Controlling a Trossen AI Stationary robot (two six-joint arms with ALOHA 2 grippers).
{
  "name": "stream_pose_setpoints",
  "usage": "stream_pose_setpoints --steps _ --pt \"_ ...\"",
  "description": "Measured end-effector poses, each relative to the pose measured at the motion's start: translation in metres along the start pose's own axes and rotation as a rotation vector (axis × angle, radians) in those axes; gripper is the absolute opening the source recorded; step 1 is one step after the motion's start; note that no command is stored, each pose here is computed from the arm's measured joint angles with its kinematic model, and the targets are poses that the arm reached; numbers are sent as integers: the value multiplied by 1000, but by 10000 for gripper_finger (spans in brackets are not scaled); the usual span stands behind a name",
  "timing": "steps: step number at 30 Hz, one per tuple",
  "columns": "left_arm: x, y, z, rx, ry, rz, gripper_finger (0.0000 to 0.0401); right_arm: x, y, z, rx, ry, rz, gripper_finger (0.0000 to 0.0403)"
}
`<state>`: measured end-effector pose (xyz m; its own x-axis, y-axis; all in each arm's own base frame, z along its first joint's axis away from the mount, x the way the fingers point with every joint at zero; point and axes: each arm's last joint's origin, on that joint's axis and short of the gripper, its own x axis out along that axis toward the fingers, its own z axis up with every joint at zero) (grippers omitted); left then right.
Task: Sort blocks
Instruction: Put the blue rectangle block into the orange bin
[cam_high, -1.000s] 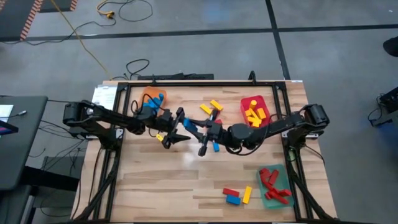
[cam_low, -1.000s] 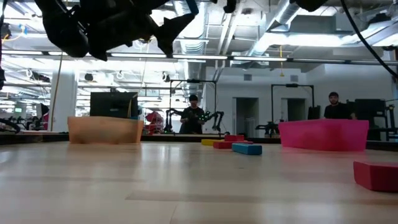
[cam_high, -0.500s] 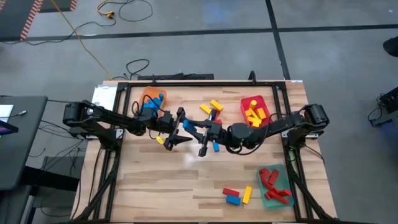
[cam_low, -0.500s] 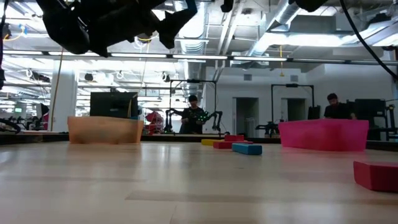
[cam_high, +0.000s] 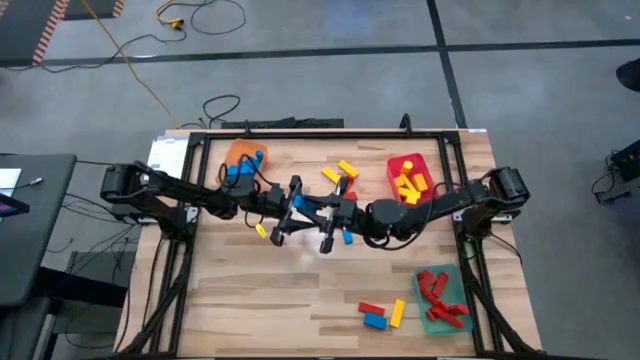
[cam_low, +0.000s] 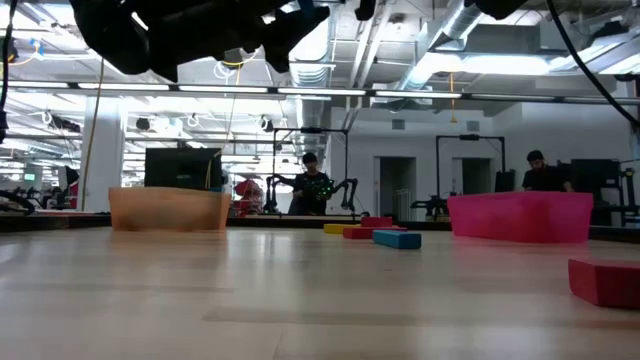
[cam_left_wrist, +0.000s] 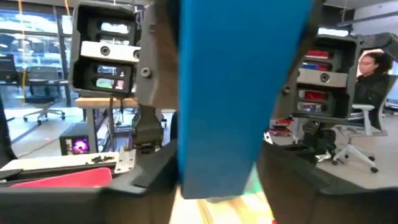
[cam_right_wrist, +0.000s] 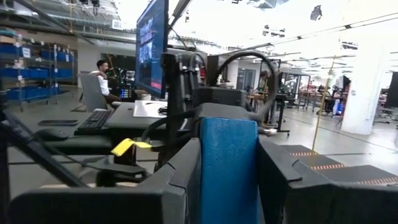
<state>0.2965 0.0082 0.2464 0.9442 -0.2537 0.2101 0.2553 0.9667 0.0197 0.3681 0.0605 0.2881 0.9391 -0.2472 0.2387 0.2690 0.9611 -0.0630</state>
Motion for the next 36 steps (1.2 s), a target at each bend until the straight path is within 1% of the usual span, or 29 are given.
stream_pose_setpoints --steps 4,6,12,21,28,36 --pt "0 0 -1 9 14 -11 137 0 1 -1 -4 11 4 123" --pt "0 0 -3 17 28 -8 125 0 1 -2 -9 20 4 123" --pt "-1 1 -9 26 95 -15 125 -3 5 -7 -37 85 6 123" --pt "-11 12 -23 0 309 24 126 -22 11 -6 -118 318 -36 123" --pt "-24 16 -24 -6 435 50 127 -35 5 -3 -80 456 -53 121" --pt "-43 25 -19 30 575 158 127 -42 3 -11 -51 562 -70 117"
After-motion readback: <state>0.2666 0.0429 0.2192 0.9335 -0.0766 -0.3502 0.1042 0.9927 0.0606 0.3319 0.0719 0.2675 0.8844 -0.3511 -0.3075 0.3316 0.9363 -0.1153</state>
